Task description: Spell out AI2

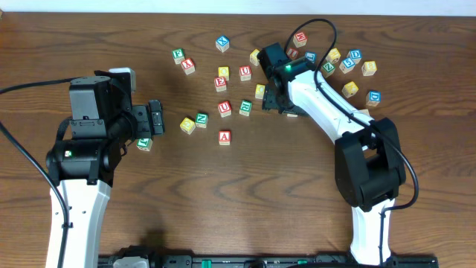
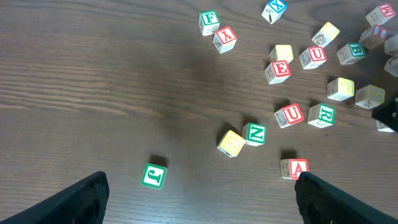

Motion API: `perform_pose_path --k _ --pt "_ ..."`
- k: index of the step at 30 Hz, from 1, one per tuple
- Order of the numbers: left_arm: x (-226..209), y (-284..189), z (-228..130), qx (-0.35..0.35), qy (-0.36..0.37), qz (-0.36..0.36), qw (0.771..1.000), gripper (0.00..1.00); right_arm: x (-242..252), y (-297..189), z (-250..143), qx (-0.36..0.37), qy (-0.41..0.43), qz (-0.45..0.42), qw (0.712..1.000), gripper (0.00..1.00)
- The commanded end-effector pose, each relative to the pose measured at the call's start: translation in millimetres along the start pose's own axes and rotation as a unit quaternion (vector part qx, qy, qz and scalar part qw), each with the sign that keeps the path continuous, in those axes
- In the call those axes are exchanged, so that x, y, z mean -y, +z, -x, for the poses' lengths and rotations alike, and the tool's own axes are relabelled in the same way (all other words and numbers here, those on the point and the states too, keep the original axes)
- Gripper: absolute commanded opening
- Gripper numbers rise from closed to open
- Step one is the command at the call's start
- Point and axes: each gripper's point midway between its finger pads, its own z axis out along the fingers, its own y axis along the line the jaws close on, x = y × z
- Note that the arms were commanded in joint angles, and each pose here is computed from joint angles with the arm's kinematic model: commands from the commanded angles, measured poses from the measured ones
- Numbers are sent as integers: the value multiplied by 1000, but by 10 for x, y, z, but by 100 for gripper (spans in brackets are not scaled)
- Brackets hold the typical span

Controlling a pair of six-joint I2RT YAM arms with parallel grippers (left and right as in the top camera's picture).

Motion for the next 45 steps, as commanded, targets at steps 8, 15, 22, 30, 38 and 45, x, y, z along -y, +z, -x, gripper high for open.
perform_pose_path --k 8,15,22,30,38,45 --pt "11 -72 104 15 1 -2 1000 94 -71 -7 -15 4 -31 8 999 80" --pt "11 -72 104 15 1 -2 1000 94 -52 -4 -22 1 -35 6 999 80" --pt "11 -72 104 15 1 -2 1000 94 42 10 -5 -3 -26 -5 1000 80" --pt "11 -72 104 15 1 -2 1000 94 264 51 60 -12 -4 -22 1000 79" --pt "11 -72 104 15 1 -2 1000 94 168 66 73 -24 -37 19 999 78" --pt "11 -72 104 15 1 -2 1000 94 89 60 74 -24 -54 38 998 77"
